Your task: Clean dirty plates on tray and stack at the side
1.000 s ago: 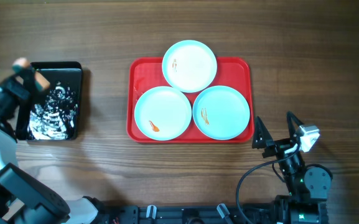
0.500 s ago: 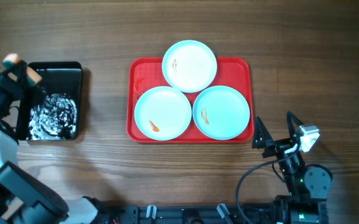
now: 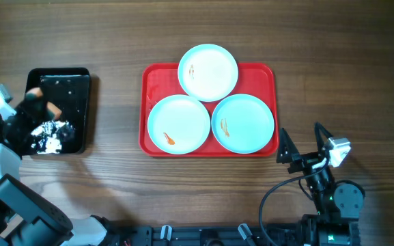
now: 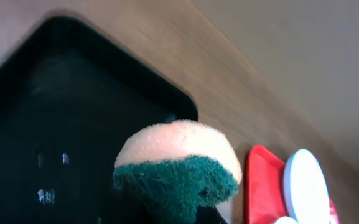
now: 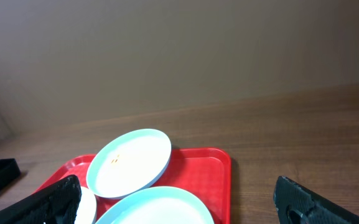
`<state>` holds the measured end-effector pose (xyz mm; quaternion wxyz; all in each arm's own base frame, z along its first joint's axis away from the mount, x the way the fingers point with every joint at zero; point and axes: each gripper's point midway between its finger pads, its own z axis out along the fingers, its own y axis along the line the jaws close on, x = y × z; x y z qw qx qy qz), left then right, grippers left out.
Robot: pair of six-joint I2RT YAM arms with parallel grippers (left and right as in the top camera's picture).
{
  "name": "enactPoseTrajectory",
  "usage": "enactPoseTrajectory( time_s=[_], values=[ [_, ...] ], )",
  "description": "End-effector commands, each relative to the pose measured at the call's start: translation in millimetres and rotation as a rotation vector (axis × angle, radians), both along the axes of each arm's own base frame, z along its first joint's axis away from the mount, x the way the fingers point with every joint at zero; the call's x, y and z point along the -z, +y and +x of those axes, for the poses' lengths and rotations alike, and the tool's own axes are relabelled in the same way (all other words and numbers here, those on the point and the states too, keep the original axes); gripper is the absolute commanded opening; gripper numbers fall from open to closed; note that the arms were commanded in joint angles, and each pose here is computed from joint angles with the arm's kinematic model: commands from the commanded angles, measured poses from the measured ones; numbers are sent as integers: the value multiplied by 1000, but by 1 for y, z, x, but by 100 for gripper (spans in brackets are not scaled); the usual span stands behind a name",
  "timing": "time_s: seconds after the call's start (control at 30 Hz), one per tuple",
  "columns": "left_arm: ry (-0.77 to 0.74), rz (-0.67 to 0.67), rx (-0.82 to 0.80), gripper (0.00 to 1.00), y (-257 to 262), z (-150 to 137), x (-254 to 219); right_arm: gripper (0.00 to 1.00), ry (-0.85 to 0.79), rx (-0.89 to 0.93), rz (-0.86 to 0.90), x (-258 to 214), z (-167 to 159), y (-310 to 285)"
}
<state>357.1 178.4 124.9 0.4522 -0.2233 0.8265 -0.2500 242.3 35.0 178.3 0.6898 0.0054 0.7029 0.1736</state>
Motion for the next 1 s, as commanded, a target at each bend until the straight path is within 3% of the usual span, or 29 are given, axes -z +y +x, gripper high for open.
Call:
enactPoseTrajectory(
  time_s=[0.0, 0.17, 0.33, 0.4, 0.5, 0.53, 0.57, 0.7, 0.97],
  values=[
    [-195, -10, 74, 4, -8, 12, -55, 100, -1, -5, 6, 0, 0, 1],
    [-375, -1, 56, 4, -7, 18, -124, 100, -1, -5, 6, 0, 0, 1],
    [-351, 8, 64, 4, -9, 15, -117, 100, -1, -5, 6, 0, 0, 1],
    [-293, 46, 83, 4, -11, 11, -95, 100, -1, -5, 6, 0, 0, 1],
    [44, 170, -28, 4, 10, -12, -8, 100, -1, -5, 6, 0, 0, 1],
    [168, 179, -84, 4, 20, -23, 22, 100, -1, -5, 6, 0, 0, 1],
    [199, 142, -103, 4, 22, -26, 34, 100, -1, -5, 6, 0, 0, 1],
    [31, 32, -12, 4, 5, -6, 8, 100, -1, -5, 6, 0, 0, 1],
    [-231, -17, 59, 4, -5, 13, -72, 100, -1, -5, 6, 0, 0, 1]
  ],
)
